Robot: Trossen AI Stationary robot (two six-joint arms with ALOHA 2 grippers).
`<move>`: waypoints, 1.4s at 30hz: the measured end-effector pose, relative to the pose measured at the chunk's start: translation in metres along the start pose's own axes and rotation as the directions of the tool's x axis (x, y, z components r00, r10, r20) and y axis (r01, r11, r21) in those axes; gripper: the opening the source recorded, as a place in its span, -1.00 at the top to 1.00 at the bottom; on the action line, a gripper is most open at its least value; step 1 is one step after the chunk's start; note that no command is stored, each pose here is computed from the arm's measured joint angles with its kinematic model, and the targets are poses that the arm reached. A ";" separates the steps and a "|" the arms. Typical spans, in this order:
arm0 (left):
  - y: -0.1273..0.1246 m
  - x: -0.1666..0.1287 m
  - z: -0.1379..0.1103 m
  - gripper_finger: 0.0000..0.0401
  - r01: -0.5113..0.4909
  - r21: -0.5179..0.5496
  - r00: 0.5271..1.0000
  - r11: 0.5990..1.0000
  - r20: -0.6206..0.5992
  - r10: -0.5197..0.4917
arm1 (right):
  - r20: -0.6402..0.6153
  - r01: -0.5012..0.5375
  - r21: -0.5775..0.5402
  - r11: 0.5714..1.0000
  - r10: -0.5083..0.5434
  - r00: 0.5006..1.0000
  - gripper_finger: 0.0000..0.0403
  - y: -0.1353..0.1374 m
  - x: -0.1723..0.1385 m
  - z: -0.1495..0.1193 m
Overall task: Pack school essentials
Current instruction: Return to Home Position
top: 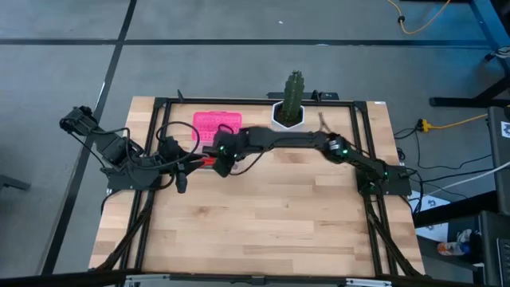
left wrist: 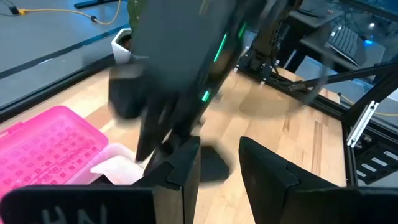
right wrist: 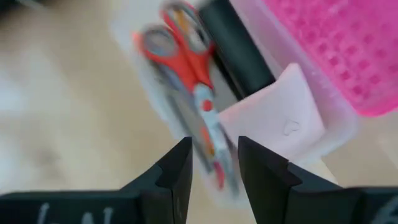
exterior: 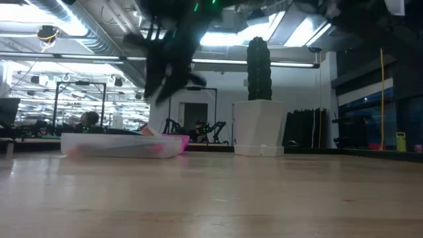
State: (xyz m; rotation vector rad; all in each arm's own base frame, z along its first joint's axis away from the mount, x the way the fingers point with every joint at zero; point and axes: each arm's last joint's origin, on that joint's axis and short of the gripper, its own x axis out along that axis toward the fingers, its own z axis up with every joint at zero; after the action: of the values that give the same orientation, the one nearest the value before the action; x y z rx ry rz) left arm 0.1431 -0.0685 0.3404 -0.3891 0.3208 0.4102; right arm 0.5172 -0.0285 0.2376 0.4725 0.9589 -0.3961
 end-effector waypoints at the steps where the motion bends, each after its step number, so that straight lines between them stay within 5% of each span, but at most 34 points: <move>1: 0.000 0.000 0.000 0.47 0.000 0.000 1.000 1.000 0.001 0.000 | 0.015 -0.035 -0.001 0.999 0.035 0.999 0.36 0.001 -0.018 0.005; 5: 0.000 0.000 0.000 0.47 -0.011 0.000 1.000 1.000 0.011 0.011 | 0.043 -0.165 -0.032 0.986 0.166 0.985 0.36 0.007 -0.066 0.013; 13: 0.000 0.000 0.000 0.47 -0.013 0.000 1.000 1.000 0.014 0.013 | 0.040 -0.183 -0.064 0.981 0.185 0.982 0.36 0.004 -0.118 0.011; 31: 0.000 0.000 0.001 0.47 -0.012 -0.002 1.000 1.000 0.015 0.012 | -0.232 -0.052 -0.143 0.988 0.017 0.973 0.36 -0.015 -0.132 -0.017; 42: 0.000 0.000 0.001 0.47 -0.012 -0.002 1.000 1.000 0.015 0.012 | -0.252 -0.107 -0.313 0.944 0.026 0.967 0.36 -0.018 -0.161 -0.023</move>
State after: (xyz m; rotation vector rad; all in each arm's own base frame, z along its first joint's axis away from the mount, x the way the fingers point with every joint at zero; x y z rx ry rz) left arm 0.1431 -0.0680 0.3410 -0.3861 0.3082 0.4254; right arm 0.4089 -0.0123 0.3593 0.2545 1.2198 -0.1130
